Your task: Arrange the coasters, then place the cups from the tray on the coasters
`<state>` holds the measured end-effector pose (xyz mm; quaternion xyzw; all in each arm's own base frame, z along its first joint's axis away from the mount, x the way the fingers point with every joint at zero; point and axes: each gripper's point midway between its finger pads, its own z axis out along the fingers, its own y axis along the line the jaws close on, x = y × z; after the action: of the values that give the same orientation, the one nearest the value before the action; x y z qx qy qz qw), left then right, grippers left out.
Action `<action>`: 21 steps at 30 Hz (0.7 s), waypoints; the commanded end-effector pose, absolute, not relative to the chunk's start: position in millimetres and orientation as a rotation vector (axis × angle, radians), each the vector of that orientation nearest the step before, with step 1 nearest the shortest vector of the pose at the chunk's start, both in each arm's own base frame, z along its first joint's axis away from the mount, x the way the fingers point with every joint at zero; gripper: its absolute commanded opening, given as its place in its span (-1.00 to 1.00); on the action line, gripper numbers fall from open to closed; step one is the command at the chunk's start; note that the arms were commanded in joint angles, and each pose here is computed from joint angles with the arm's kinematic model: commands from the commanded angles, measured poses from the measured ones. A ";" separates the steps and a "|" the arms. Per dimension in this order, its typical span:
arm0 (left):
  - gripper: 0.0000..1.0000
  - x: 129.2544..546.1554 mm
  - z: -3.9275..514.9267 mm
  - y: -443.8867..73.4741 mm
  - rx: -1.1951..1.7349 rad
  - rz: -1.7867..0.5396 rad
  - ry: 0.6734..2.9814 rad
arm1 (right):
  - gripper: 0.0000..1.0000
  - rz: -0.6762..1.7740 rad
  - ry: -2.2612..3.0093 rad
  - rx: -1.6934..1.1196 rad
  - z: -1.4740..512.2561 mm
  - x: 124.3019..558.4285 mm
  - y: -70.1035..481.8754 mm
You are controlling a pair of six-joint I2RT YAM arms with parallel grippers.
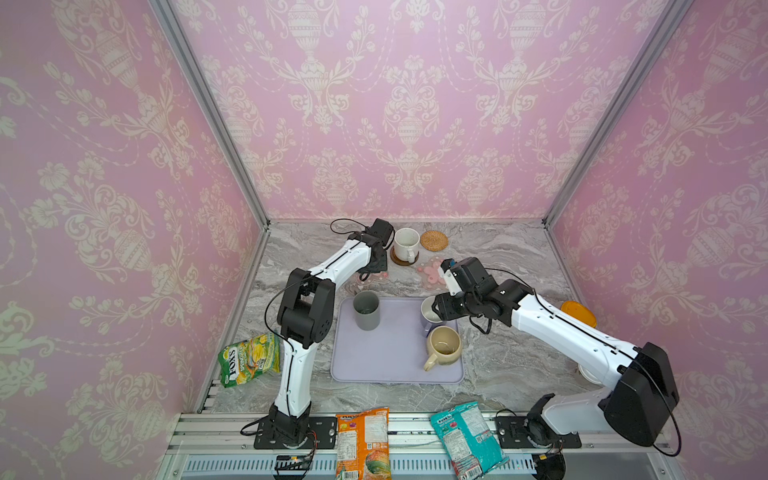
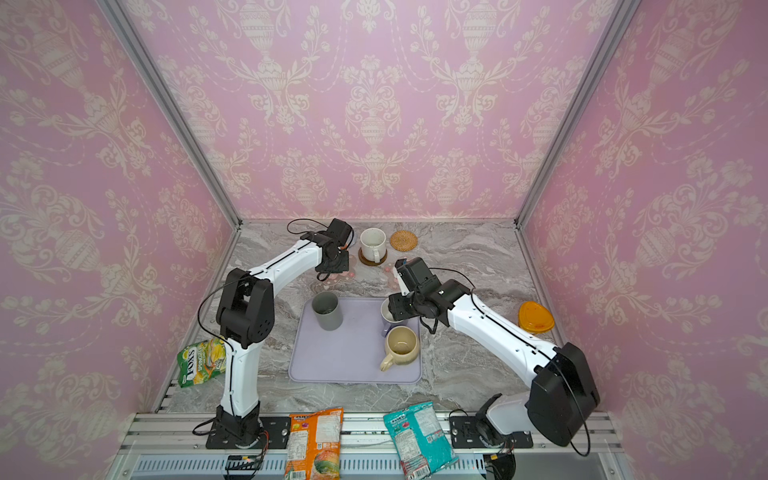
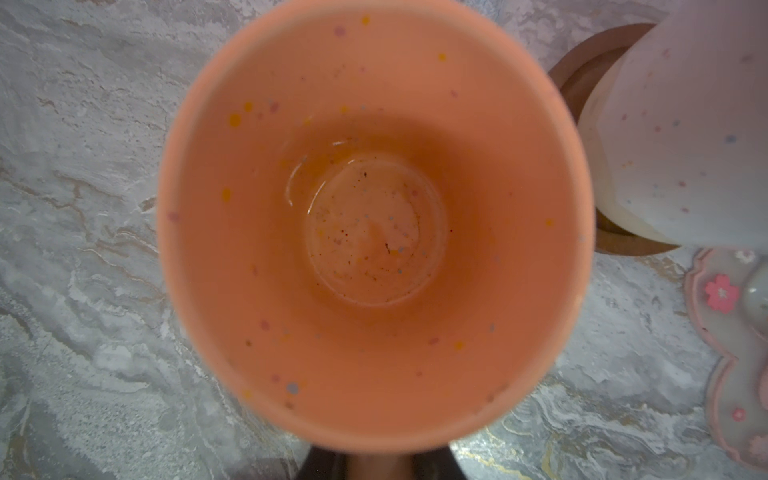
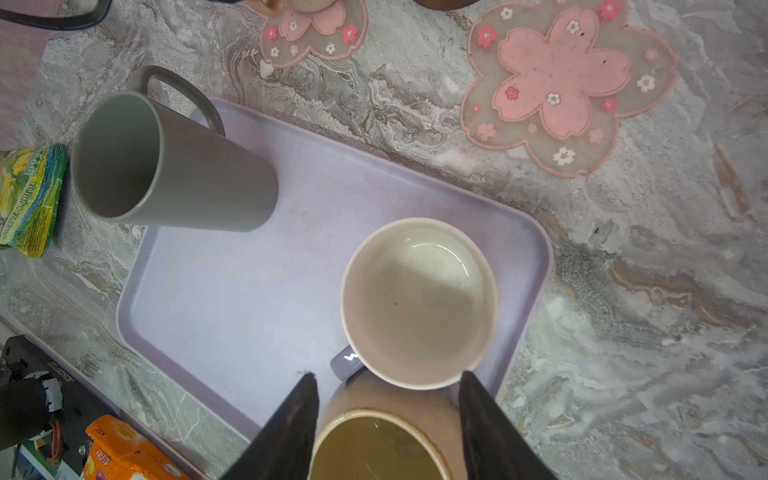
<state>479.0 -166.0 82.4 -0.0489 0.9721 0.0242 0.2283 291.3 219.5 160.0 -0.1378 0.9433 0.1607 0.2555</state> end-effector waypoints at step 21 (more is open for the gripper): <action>-0.17 470.1 133.1 -152.2 -0.205 0.058 2.577 | 0.13 0.437 2.534 -0.383 170.5 287.1 213.7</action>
<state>477.5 -164.4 92.6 -0.0674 0.9674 0.0146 0.2437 289.3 218.1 159.9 -0.1400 0.9427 0.1608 0.2568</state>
